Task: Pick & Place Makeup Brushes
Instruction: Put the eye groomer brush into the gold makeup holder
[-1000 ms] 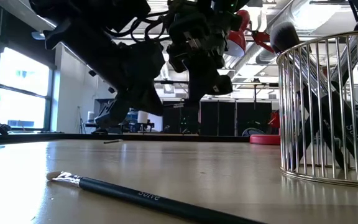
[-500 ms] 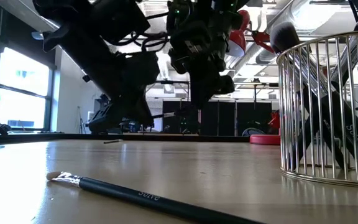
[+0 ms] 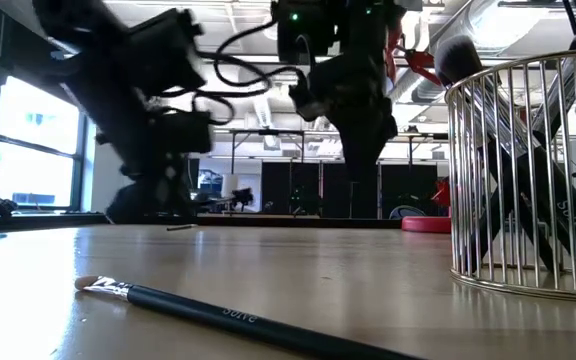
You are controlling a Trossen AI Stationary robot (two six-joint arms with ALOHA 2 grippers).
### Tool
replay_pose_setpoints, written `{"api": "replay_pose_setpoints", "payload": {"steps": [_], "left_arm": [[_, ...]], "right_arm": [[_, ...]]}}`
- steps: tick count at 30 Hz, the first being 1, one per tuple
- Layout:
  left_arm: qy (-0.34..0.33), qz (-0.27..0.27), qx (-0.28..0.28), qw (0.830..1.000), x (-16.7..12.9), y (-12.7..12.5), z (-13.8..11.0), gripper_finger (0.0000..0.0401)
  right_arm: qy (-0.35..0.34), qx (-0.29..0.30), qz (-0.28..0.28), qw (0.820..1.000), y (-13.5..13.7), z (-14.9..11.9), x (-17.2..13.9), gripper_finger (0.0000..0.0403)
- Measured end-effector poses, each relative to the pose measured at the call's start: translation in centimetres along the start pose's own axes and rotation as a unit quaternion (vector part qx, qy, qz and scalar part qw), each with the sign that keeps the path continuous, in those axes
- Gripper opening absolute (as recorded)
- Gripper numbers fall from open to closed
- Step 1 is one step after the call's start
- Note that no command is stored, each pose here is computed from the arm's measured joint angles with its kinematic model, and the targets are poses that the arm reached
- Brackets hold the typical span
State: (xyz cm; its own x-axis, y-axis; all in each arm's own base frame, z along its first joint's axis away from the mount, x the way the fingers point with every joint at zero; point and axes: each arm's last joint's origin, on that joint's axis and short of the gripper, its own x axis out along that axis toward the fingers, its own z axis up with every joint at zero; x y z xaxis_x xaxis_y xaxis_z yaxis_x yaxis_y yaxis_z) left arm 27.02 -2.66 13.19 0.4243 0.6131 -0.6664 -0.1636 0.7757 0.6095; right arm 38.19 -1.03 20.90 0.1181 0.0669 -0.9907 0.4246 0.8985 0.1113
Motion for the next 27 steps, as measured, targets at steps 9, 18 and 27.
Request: {"api": "replay_pose_setpoints", "payload": {"steps": [9,18,27], "left_arm": [[-0.125,-0.059,-0.154,0.978,-3.1,2.5,-4.6,0.0010],[-0.250,-0.106,-0.261,0.926,-5.2,4.2,-5.4,0.0016],[-0.370,-0.160,-0.327,0.854,-6.2,4.8,-3.1,0.0009]], "right_arm": [[-0.029,-0.033,-0.055,0.997,2.4,-2.6,2.5,0.0093],[-0.297,0.070,-0.015,0.952,1.5,-6.9,4.4,0.0074],[-0.627,0.069,0.089,0.771,1.2,-7.4,3.8,0.0078]]}}
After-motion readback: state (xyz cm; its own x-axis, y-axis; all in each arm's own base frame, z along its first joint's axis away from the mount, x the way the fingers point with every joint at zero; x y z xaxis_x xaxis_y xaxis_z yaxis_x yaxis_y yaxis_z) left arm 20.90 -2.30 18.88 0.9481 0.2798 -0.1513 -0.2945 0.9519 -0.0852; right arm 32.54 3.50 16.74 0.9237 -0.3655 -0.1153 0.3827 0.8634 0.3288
